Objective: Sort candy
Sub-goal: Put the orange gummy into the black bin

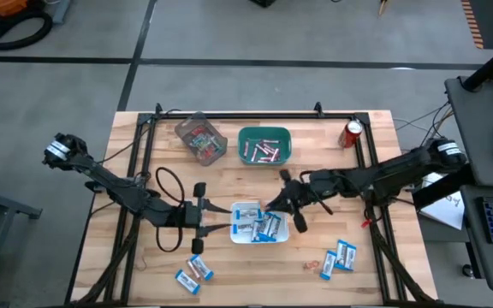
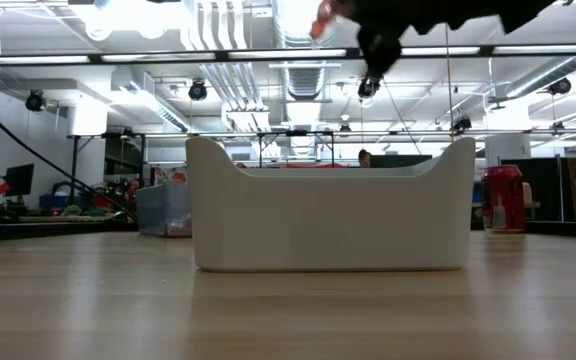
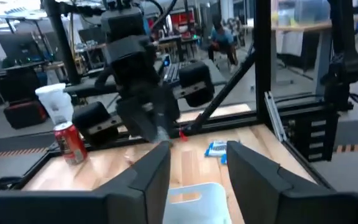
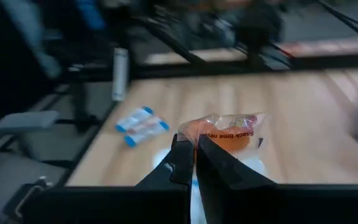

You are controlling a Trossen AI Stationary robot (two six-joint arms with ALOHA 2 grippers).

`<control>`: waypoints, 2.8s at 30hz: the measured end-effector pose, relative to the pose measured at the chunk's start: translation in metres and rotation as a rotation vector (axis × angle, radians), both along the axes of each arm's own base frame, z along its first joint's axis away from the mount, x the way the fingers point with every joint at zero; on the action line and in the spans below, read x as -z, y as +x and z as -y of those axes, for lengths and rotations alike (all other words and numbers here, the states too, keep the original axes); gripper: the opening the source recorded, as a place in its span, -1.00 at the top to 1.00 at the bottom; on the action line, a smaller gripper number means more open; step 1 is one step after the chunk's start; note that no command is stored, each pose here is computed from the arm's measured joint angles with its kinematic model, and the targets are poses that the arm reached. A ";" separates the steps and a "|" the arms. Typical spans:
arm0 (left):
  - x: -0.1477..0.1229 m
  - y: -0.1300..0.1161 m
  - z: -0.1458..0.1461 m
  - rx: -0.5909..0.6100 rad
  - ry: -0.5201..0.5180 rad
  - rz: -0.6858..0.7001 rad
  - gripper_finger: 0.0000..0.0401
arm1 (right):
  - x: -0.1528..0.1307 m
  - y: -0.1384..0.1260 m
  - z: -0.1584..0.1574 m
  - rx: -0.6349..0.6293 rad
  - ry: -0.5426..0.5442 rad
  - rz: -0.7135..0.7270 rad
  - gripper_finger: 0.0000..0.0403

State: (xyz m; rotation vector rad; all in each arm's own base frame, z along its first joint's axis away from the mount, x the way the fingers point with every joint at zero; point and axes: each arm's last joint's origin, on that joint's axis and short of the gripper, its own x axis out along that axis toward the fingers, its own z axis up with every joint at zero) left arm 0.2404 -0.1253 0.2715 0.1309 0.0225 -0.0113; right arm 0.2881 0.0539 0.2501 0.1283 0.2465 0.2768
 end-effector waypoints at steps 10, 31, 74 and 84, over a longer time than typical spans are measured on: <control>0.031 0.011 0.002 -0.014 -0.032 0.069 0.00 | 0.024 0.032 -0.010 -0.182 -0.031 0.124 0.96; 0.075 0.047 -0.011 -0.006 -0.051 0.093 -0.04 | 0.027 0.038 -0.013 -0.231 -0.022 0.127 0.96; 0.027 -0.013 -0.054 -0.360 0.203 -0.241 1.00 | 0.025 0.032 0.002 0.259 0.085 -0.029 0.21; 0.039 -0.044 -0.146 -0.833 0.112 -0.541 1.00 | 0.027 0.031 0.003 0.285 0.086 -0.049 0.16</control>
